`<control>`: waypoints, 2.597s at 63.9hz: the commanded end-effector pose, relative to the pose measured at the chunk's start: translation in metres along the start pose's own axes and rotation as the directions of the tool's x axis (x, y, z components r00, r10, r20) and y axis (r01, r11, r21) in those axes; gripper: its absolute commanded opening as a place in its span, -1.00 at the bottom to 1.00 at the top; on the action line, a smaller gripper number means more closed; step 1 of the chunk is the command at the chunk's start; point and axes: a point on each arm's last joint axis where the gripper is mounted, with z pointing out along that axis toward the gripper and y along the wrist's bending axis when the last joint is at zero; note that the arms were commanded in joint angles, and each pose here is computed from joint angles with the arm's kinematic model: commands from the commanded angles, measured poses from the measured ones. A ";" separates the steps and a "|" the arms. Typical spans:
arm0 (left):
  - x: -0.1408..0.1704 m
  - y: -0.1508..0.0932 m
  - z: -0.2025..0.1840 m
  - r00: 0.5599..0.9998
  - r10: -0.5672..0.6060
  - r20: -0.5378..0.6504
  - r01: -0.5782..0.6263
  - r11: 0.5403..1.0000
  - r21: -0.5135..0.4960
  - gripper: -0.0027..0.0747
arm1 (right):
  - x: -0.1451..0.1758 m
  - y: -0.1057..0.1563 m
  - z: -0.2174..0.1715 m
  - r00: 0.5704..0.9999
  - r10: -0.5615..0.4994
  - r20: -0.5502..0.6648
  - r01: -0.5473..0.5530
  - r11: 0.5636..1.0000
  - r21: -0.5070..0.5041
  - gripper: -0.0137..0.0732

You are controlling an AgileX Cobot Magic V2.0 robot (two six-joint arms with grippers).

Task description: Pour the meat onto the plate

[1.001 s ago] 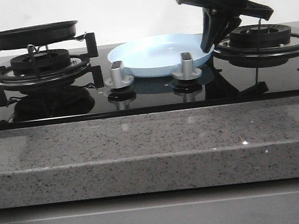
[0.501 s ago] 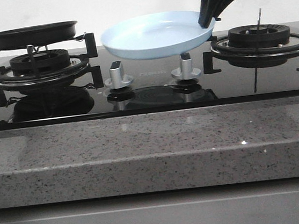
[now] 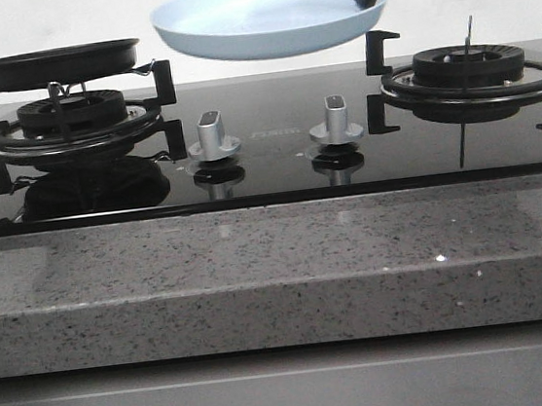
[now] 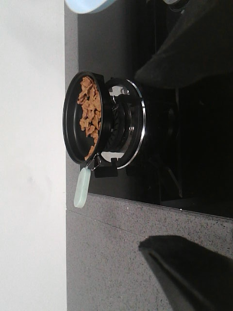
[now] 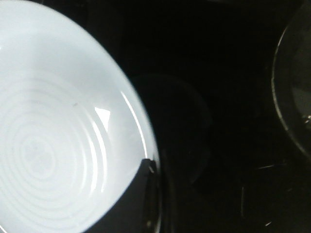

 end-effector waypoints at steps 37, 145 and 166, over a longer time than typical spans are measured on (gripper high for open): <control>-0.019 0.000 -0.002 0.994 -0.018 0.111 0.019 1.000 -0.003 0.64 | 0.043 0.020 -0.005 0.998 -0.010 0.057 0.013 0.999 -0.049 -0.82; -0.055 0.108 0.259 0.569 -0.693 -0.442 0.804 0.583 0.121 0.64 | 0.043 0.020 -0.005 0.999 -0.010 0.052 0.013 0.999 -0.050 -0.82; -0.034 0.105 0.284 0.505 -0.720 -0.476 0.848 0.517 0.117 0.47 | 0.043 0.020 -0.005 0.999 -0.010 0.052 0.013 0.999 -0.050 -0.82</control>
